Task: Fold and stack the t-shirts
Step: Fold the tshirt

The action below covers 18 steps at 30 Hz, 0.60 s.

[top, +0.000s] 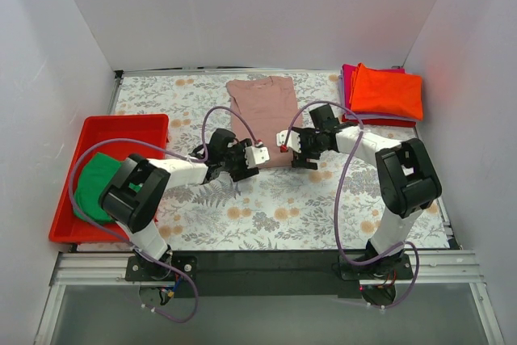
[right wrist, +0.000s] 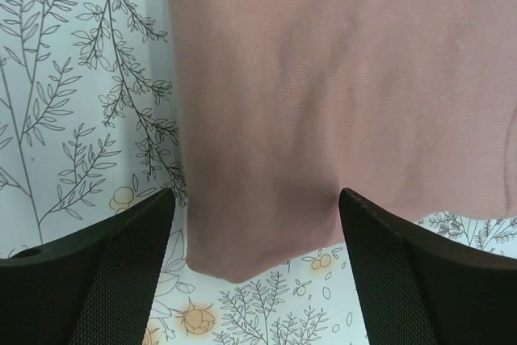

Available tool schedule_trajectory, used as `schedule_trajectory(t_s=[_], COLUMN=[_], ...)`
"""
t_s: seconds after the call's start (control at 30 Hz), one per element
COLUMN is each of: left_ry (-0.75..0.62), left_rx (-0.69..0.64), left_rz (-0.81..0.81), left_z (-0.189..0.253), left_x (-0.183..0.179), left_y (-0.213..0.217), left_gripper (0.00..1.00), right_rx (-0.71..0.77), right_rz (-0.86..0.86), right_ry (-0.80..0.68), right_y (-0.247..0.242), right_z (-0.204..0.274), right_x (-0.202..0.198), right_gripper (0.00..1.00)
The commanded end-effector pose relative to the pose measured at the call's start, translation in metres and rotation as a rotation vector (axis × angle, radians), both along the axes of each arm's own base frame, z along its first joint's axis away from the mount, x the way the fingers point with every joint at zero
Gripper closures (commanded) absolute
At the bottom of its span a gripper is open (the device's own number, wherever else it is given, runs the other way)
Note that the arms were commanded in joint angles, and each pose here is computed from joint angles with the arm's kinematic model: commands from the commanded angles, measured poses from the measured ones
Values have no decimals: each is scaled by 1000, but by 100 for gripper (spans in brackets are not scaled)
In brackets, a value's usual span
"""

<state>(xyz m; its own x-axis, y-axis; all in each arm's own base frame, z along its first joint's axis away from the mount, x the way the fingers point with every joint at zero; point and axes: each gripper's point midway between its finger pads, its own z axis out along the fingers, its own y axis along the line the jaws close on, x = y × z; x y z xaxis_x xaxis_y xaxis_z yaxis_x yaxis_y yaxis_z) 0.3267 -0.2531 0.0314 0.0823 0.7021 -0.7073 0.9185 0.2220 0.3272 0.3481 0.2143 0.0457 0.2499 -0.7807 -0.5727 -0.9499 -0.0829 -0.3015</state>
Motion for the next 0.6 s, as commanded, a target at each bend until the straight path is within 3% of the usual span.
schedule_trajectory(t_s=[0.0, 0.13, 0.17, 0.23, 0.33, 0.37, 0.4, 0.57], left_ry=[-72, -79, -75, -57, -36, -29, -22, 54], left_rx=[28, 53, 56, 53, 35, 29, 16, -23], left_rz=[38, 61, 61, 66, 69, 67, 66, -27], left_z=[3, -2, -4, -6, -7, -6, -3, 8], left_x=[19, 22, 22, 18, 10, 6, 3, -56], left_y=[2, 7, 8, 9, 10, 10, 9, -1], left_gripper=[40, 44, 46, 59, 92, 96, 99, 100], right_rx=[-15, -26, -33, -34, -39, -35, -44, -28], right_rz=[-32, -71, -80, -104, -121, -115, -113, -32], right_ry=[-23, -18, -14, 11, 51, 60, 93, 187], right_y=[3, 4, 3, 4, 1, 3, -1, -7], right_z=[-8, -14, -17, -20, -26, -24, -29, -18], right_x=[8, 13, 14, 12, 4, -1, -12, -77], right_gripper=[14, 21, 29, 40, 64, 72, 81, 98])
